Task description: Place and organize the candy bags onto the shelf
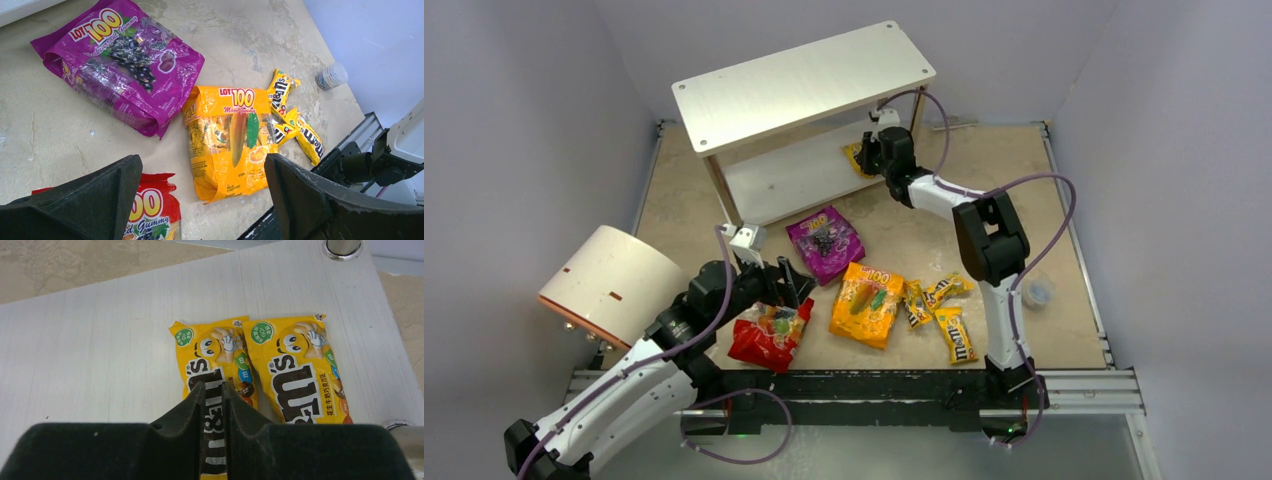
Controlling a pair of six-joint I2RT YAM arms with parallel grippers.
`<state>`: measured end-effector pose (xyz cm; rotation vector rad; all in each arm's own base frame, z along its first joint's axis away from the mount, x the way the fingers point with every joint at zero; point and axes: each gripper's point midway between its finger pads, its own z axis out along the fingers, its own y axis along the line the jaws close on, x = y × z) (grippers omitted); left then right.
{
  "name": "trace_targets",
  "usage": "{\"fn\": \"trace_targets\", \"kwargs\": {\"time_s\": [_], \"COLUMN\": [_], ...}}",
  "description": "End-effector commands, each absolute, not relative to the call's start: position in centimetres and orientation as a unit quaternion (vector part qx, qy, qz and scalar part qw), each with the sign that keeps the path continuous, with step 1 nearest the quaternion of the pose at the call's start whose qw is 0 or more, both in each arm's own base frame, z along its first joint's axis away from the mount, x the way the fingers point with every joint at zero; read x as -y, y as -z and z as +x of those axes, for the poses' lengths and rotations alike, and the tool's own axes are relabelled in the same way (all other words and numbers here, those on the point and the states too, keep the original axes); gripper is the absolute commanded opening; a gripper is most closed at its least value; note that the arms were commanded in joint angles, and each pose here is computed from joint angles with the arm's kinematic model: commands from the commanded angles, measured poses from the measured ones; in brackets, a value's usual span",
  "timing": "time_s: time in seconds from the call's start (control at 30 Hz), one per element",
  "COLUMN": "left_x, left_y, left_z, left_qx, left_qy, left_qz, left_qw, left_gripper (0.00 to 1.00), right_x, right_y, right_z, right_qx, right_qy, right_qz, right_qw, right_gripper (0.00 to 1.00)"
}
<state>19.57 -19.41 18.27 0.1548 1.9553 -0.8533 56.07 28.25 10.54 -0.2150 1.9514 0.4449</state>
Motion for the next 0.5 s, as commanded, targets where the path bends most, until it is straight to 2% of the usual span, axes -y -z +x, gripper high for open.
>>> {"fn": "trace_targets", "kwargs": {"time_s": [0.0, 0.2, 0.47], "left_x": [19.7, 19.8, 20.2], "left_y": [-20.2, -20.1, -20.2], "left_z": [19.9, 20.0, 19.9], "left_qx": [-0.785, -0.787, -0.783], "left_qy": [0.364, 0.363, 0.371], "left_qz": [0.058, 0.059, 0.066], "left_qw": [0.498, 0.496, 0.495], "left_gripper": [1.00, 1.00, 1.00], "right_x": [-27.8, -28.1, -28.8], "right_y": [-8.3, -8.8, -15.7], "right_z": [55.4, 55.0, 54.2], "right_qx": [-0.832, -0.830, -0.794], "right_qy": [-0.167, -0.180, -0.198], "right_qz": [-0.090, -0.087, -0.102], "right_qw": [0.522, 0.521, 0.565], "right_gripper": [0.20, 0.22, 0.29]}}
